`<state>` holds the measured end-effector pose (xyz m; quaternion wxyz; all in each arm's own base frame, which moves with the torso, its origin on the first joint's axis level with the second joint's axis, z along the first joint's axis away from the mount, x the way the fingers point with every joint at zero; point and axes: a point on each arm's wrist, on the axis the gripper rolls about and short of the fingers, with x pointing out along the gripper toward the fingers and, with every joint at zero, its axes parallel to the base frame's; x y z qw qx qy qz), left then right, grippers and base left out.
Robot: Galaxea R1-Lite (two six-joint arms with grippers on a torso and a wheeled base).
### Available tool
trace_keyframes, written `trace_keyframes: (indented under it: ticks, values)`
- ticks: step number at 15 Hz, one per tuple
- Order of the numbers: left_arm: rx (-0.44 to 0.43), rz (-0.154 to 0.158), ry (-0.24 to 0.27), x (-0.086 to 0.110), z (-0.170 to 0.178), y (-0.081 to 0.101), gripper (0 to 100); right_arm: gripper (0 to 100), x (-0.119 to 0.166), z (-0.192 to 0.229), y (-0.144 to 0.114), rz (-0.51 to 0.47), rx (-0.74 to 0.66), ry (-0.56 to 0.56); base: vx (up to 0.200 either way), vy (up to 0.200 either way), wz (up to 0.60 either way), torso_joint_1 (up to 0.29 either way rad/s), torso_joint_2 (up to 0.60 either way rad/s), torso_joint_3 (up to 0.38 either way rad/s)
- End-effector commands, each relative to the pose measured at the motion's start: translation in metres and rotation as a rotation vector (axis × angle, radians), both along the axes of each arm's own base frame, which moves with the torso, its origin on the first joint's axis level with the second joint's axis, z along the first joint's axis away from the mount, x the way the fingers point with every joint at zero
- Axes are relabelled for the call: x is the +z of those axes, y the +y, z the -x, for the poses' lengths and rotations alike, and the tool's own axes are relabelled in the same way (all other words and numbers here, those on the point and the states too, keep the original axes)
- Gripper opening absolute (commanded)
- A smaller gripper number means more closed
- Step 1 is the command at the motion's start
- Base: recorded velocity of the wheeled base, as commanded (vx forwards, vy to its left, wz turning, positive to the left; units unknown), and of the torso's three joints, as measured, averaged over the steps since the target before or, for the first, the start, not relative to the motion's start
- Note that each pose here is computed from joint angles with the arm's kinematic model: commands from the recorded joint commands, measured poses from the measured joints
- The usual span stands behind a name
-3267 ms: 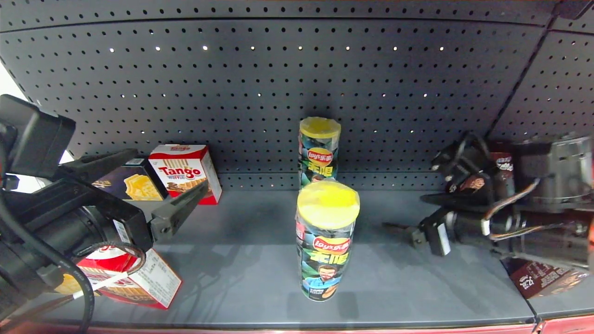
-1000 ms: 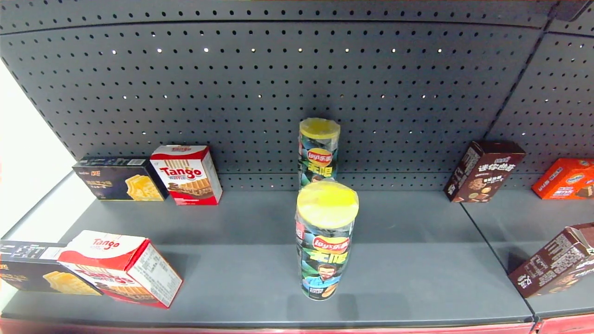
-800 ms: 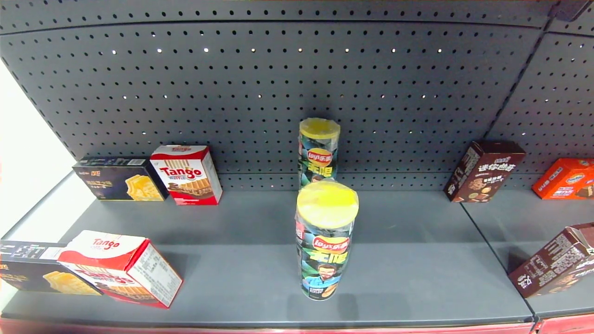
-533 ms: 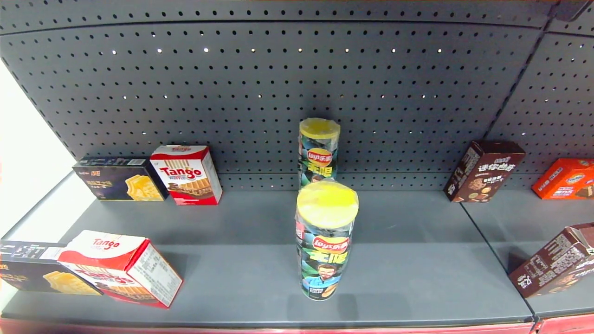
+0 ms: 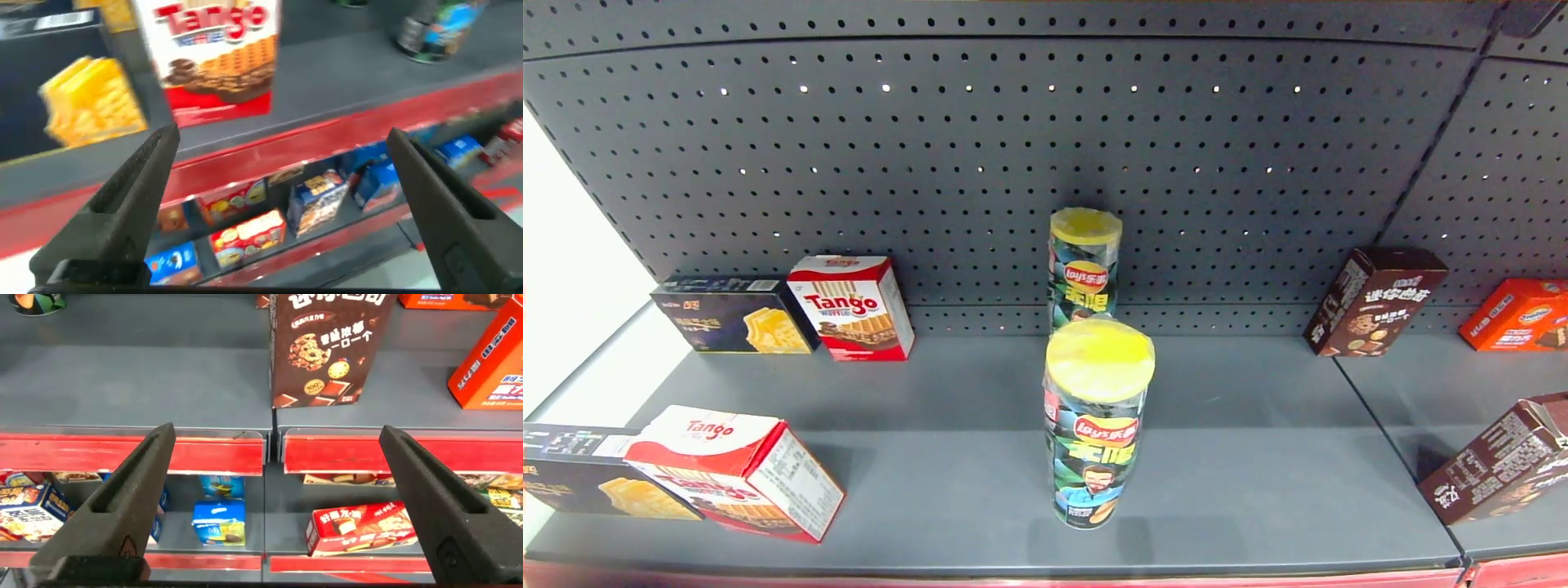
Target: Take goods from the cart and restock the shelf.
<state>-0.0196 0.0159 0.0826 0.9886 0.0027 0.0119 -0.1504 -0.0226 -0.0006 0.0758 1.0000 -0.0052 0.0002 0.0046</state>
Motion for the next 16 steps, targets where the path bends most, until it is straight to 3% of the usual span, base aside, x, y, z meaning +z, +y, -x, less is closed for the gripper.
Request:
trace_keyframes:
  ticks: [1, 3, 4, 5, 6, 7, 8, 10, 11, 12, 13, 14, 15, 16]
  values:
    - [0.034, 0.053, 0.052, 0.0020, -0.0024, -0.0148, 100, 100, 0.0001, -0.0002, 0.0000, 0.000, 0.000, 0.003, 0.000, 0.000, 0.00, 0.000, 0.00, 0.000]
    - [-0.023, 0.066, 0.029, 0.0006, -0.0033, -0.0178, 100, 100, 0.0001, -0.0002, 0.0000, 0.000, 0.000, 0.003, 0.000, 0.000, 0.00, 0.000, 0.00, 0.000]
    - [0.026, 0.064, 0.030, 0.0005, -0.0037, -0.0170, 100, 100, 0.0001, -0.0001, 0.0000, 0.000, 0.000, 0.001, 0.000, 0.000, 0.00, 0.000, 0.00, 0.000]
    - [0.154, 0.037, 0.026, 0.0007, -0.0039, -0.0152, 100, 100, 0.0001, -0.0002, 0.0000, 0.000, 0.000, 0.003, 0.000, 0.000, 0.00, 0.000, 0.00, 0.000]
    - [0.197, 0.014, 0.030, 0.0001, -0.0036, -0.0151, 100, 100, 0.0001, -0.0002, 0.0000, 0.000, 0.000, 0.003, 0.000, 0.000, 0.00, 0.000, 0.00, 0.000]
    - [0.313, -0.032, 0.053, 0.0005, -0.0017, -0.0169, 100, 100, 0.0001, -0.0002, 0.0000, 0.000, 0.000, 0.003, 0.000, 0.000, 0.00, 0.000, 0.00, 0.000]
    - [0.344, -0.026, 0.043, 0.0004, -0.0006, -0.0175, 100, 100, 0.0001, -0.0002, 0.0000, 0.000, 0.000, 0.003, 0.000, 0.000, 0.00, 0.000, 0.00, 0.000]
    - [0.325, -0.025, 0.032, 0.0001, 0.0000, -0.0172, 100, 100, 0.0001, -0.0002, 0.0000, 0.000, 0.000, 0.003, 0.000, 0.000, 0.00, 0.000, 0.00, 0.000]
    - [0.240, -0.019, -0.019, -0.0004, 0.0033, -0.0175, 100, 100, 0.0001, -0.0002, 0.0000, 0.000, 0.000, 0.003, 0.000, 0.000, 0.00, 0.000, 0.00, 0.000]
    - [0.095, -0.006, -0.075, -0.0001, 0.0047, -0.0204, 100, 100, 0.0001, -0.0001, 0.0000, 0.000, 0.000, 0.001, 0.000, 0.000, 0.00, 0.000, 0.00, 0.000]
    - [0.024, 0.026, -0.081, -0.0002, 0.0045, -0.0219, 100, 100, 0.0001, -0.0002, 0.0000, 0.000, 0.000, 0.003, 0.000, 0.000, 0.00, 0.000, 0.00, 0.000]
    - [0.007, 0.074, -0.069, 0.0001, 0.0046, -0.0222, 100, 100, 0.0001, -0.0002, 0.0000, 0.000, 0.000, 0.003, 0.000, 0.000, 0.00, 0.000, 0.00, 0.000]
    - [0.004, 0.078, -0.067, 0.0001, 0.0046, -0.0223, 100, 100, 0.0001, -0.0002, 0.0000, 0.000, 0.000, 0.003, 0.000, 0.000, 0.00, 0.000, 0.00, 0.000]
    - [0.016, 0.114, -0.059, 0.0008, 0.0048, -0.0221, 100, 100, 0.0001, -0.0002, 0.0000, 0.000, 0.000, 0.003, 0.000, 0.000, 0.00, 0.000, 0.00, 0.000]
